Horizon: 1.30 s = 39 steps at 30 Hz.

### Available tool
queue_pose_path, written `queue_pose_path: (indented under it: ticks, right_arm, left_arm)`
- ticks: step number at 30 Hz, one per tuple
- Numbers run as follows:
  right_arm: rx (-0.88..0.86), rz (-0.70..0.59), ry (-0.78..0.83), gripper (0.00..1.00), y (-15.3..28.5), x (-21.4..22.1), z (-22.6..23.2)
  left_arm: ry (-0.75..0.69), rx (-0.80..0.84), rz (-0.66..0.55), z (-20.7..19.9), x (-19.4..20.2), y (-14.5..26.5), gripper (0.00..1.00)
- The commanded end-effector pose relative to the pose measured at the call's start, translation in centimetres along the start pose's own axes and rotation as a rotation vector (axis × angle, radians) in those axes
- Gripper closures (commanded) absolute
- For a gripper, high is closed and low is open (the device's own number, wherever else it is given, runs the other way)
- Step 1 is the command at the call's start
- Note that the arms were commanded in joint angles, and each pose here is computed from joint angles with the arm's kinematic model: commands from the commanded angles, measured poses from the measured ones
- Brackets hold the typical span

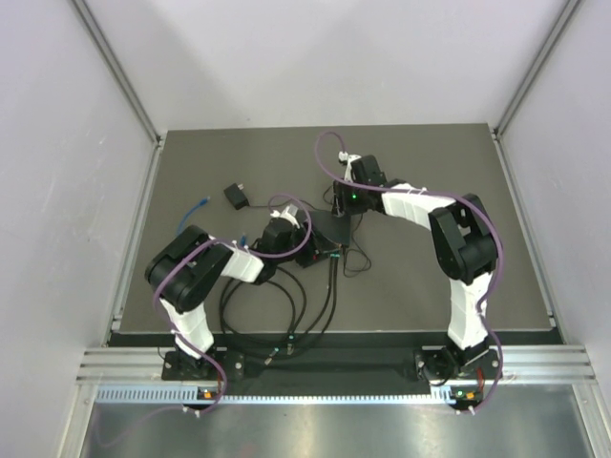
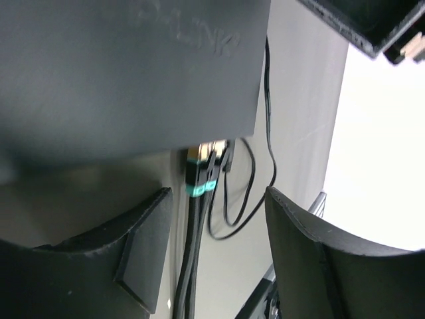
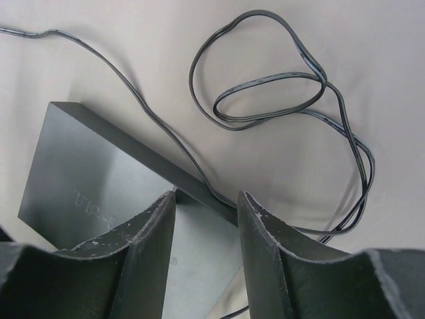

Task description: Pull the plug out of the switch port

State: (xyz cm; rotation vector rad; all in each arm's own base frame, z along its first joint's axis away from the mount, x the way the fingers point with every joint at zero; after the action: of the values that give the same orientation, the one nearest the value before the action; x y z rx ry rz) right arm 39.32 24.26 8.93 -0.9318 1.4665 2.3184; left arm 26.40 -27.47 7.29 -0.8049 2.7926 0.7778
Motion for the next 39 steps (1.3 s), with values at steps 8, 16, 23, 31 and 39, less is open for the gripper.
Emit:
queue_pose_path:
  ticks: [8, 16, 23, 31, 39]
  right_arm:
    - [-0.034, 0.038, -0.136, 0.58, 0.5, 2.4, 0.1]
    - [-0.043, 0.033, -0.185, 0.59, 0.1, 3.5, 0.1]
    - [-0.041, 0.033, -0.181, 0.59, 0.1, 3.6, 0.1]
    - [-0.046, 0.026, -0.18, 0.59, 0.1, 3.5, 0.2]
    - [-0.054, 0.033, -0.172, 0.59, 0.1, 3.5, 0.2]
  left_arm:
    - [0.005, -0.021, 0.044, 0.9, -1.0, -0.4, 0.56]
    - [0.151, 0.01, 0.04, 2.4, 0.0, -0.4, 0.57]
    - [0.202, -0.008, 0.002, 3.4, 0.2, -0.6, 0.62]
    - [0.128, -0.174, -0.011, 4.9, 0.0, -0.1, 0.61]
    - [0.098, -0.047, 0.0, 5.2, 0.3, -1.4, 0.69]
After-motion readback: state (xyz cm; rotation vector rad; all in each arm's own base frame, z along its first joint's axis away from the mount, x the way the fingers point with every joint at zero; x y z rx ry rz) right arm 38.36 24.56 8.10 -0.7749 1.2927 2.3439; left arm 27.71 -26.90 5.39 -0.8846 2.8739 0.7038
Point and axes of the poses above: each gripper's point midway between its finger pads, its own y axis back along the fingers, its own z axis along the line the jaws close on, x = y × z, the point moved 6 cm from there along y, back along the fingers
